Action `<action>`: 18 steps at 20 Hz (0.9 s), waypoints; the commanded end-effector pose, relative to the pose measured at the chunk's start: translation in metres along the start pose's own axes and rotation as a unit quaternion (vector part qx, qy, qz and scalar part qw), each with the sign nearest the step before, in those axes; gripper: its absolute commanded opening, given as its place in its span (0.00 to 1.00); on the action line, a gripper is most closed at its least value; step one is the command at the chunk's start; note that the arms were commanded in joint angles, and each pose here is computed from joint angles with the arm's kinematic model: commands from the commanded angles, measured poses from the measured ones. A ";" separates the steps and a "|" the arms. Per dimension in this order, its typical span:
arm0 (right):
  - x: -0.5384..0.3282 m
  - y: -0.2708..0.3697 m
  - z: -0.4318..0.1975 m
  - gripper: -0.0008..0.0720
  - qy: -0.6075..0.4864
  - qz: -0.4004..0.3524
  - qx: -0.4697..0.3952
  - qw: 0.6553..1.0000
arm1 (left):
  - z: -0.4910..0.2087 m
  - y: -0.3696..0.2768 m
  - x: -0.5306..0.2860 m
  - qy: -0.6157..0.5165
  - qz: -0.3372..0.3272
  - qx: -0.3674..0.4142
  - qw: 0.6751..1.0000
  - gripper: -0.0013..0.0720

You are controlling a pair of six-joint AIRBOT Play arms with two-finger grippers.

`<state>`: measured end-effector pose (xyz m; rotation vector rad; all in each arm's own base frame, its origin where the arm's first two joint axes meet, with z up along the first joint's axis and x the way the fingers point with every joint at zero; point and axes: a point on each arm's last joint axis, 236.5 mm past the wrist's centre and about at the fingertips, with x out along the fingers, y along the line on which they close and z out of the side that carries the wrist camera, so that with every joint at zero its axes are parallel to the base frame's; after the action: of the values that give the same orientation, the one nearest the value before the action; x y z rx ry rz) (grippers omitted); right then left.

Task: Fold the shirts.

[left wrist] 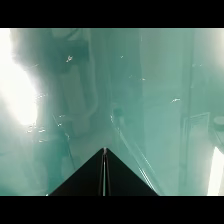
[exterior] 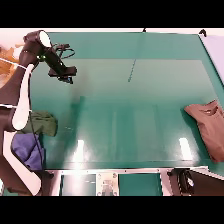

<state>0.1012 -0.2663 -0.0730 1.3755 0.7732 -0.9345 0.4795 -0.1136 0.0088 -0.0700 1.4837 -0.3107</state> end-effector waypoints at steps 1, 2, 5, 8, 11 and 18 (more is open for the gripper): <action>-0.030 0.017 0.013 0.71 0.007 0.005 -0.011 1.000 | -0.003 0.001 0.000 0.006 0.001 0.005 1.000 0.05; -0.052 0.026 0.026 0.56 -0.001 0.000 -0.008 1.000 | -0.004 0.001 -0.001 0.008 0.002 0.005 1.000 0.05; -0.105 0.071 0.055 0.44 -0.040 0.011 -0.013 0.999 | -0.003 0.000 -0.018 -0.009 0.009 0.008 1.000 0.05; -0.123 0.147 0.054 0.24 -0.071 0.053 -0.075 0.993 | -0.010 -0.004 -0.051 -0.042 0.018 0.013 0.999 0.05; -0.099 0.241 -0.002 0.04 -0.040 0.103 -0.210 0.971 | -0.031 -0.012 -0.078 -0.065 0.018 0.010 0.998 0.05; -0.047 0.278 -0.253 0.04 0.148 0.095 -0.534 0.827 | -0.171 -0.018 -0.059 -0.059 0.000 -0.051 0.997 0.05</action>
<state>0.3451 -0.1118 0.0989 0.7407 0.9843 -0.2195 0.3580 -0.0936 0.0750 -0.1069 1.3824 -0.2486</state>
